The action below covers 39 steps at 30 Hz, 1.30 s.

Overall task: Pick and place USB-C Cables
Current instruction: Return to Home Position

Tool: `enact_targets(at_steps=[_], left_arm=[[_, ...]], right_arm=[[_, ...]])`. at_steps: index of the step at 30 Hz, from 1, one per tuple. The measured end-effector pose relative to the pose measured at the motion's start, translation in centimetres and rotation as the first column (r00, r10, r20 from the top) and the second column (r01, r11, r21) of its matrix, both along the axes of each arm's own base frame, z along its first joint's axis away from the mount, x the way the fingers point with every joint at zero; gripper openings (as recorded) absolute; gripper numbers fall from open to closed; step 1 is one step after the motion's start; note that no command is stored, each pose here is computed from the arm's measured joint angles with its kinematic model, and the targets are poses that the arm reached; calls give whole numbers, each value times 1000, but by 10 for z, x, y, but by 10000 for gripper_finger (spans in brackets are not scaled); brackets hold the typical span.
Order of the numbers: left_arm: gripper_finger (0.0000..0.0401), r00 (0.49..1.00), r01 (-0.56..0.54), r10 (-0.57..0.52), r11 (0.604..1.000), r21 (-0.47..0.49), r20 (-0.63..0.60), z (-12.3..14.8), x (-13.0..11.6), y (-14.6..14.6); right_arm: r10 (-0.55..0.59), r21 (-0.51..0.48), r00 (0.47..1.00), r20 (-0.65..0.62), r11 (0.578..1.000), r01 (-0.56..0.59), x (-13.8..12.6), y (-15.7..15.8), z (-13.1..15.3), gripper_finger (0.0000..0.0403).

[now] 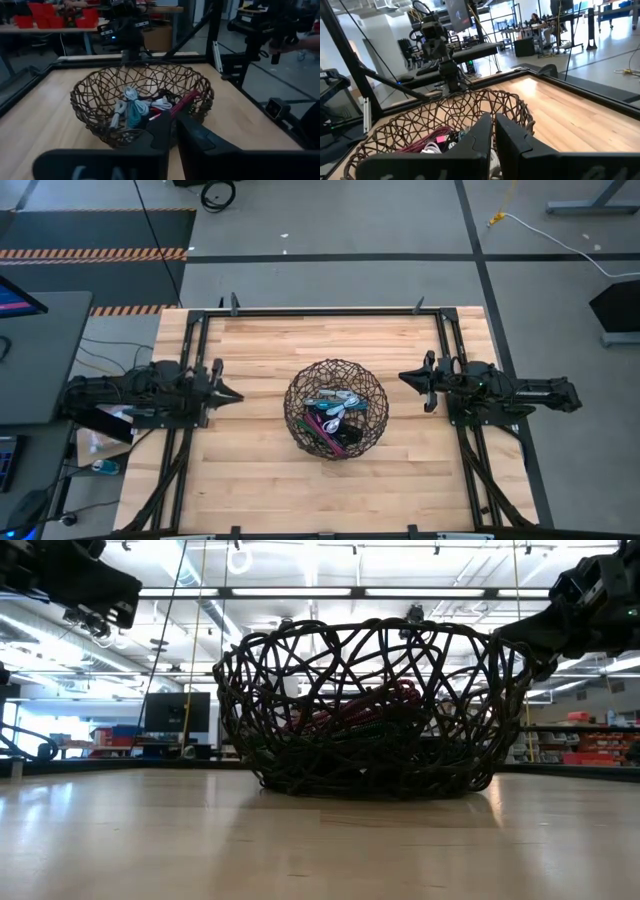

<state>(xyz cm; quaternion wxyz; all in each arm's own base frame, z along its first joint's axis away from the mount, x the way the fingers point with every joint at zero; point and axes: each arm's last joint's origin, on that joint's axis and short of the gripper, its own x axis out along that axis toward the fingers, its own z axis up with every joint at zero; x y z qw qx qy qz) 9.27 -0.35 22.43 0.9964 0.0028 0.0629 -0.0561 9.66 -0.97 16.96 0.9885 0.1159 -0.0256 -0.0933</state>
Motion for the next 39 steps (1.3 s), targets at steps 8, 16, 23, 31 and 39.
enact_targets(at_steps=[8,16,23,31,39], left_arm=[[48,1000,10,-8,999,53,-30,-4,0,0],[48,999,20,-16,997,-76,50,-61,14,-1],[48,989,51,-58,997,60,139,-34,12,-1],[48,997,-48,47,999,11,54,-48,13,1],[48,993,-116,116,991,67,5,-53,13,4]], right_arm=[[0,1,1000,0,1000,0,0,0,0,30],[0,13,1000,5,1000,-1,0,0,0,30],[4,37,1000,12,999,-4,0,0,1,30],[0,23,1000,2,1000,0,0,0,0,30],[-14,-110,999,-31,994,10,1,0,-1,30]])
